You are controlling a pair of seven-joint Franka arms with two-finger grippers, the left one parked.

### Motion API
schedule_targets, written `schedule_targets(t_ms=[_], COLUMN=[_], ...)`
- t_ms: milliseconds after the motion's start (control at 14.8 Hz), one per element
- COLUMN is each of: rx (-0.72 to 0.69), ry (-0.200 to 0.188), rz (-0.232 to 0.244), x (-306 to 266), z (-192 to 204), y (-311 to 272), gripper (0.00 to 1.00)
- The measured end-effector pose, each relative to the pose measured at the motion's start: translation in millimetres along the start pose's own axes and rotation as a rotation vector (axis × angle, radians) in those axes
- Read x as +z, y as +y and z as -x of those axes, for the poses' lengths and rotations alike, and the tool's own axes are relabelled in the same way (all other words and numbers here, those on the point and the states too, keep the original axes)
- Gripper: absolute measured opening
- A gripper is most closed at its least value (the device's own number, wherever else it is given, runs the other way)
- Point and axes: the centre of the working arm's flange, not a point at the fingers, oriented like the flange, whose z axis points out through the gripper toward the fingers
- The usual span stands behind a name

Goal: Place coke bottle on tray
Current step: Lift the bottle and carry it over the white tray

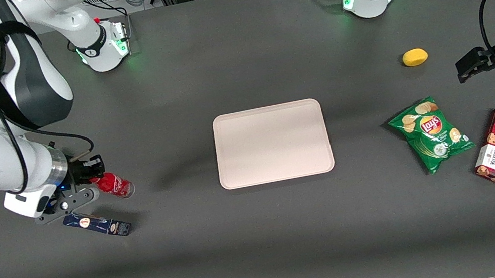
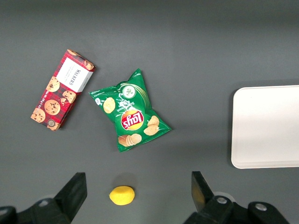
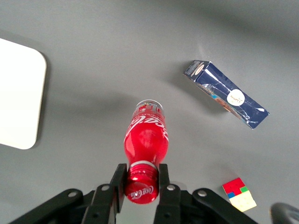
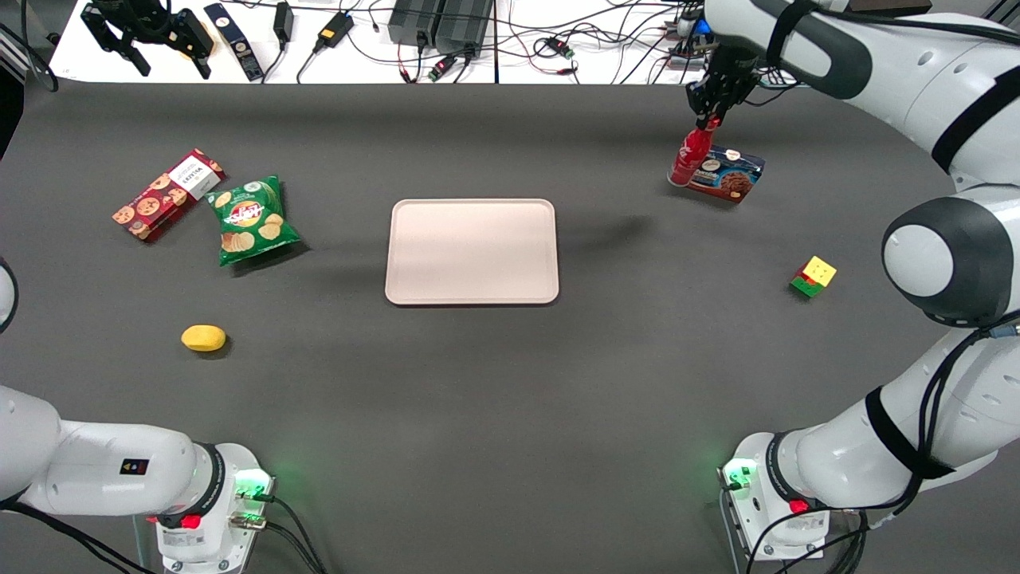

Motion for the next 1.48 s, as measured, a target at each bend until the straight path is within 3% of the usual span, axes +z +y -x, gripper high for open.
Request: schedule_targets(t_ms=[270, 1011, 1348, 1483], rx=[0.003, 0.292, 0.353, 0.346], ry=[0.001, -0.026, -0.002, 0.020], rz=[-0.011, -0.083, -0.124, -0.115], x=[-6, 12, 39, 57], z=[-1, -5, -8, -15], y=[-23, -220, -298, -311], gripper=[0.31, 0.31, 0.31, 0.31])
